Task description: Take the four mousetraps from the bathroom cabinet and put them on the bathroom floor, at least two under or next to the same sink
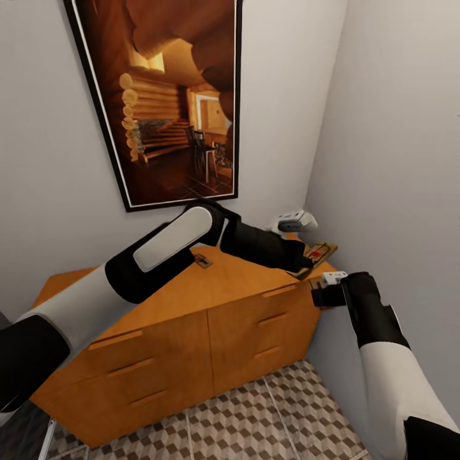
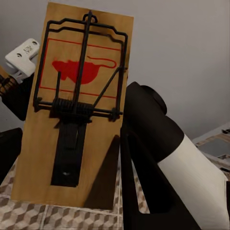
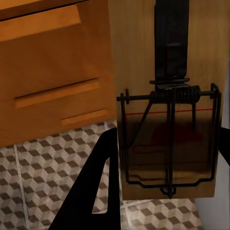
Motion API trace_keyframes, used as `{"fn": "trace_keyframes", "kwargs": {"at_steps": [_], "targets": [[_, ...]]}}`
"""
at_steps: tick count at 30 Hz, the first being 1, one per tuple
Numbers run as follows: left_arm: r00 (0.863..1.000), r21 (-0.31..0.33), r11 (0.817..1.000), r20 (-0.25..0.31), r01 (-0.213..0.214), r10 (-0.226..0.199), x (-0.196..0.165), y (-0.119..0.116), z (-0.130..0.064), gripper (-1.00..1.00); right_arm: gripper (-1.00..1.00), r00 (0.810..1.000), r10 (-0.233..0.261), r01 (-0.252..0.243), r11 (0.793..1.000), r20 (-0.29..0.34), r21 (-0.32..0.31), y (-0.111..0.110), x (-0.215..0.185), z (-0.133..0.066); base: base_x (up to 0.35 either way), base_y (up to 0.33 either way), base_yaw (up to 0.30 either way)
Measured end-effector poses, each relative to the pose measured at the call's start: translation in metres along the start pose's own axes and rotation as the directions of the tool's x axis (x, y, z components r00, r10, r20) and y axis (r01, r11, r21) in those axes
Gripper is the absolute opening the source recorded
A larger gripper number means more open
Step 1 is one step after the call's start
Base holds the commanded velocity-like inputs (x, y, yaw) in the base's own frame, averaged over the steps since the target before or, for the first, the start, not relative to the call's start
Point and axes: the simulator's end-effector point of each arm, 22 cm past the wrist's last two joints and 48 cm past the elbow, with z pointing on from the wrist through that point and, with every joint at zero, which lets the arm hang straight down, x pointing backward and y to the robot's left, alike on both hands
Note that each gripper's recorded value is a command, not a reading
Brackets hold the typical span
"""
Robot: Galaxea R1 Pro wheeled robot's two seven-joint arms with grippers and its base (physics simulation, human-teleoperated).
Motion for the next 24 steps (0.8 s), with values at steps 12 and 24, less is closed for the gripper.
{"fn": "trace_keyframes", "kwargs": {"at_steps": [12,24], "targets": [[0.991,-0.039,0.999,-0.131,-0.034,0.029,0.055,0.007,0.026,-1.0,-1.0,1.0,-0.001,0.001,1.0,-0.016,0.002,0.0,0.009,0.001,-0.027,0.0,-0.027],[0.981,-0.042,0.998,-0.189,0.038,-0.046,0.107,0.02,0.047,-1.0,-1.0,0.999,0.0,0.0,1.0,-0.045,0.004,-0.001,0.026,0.008,-0.304,0.0,0.0]]}}
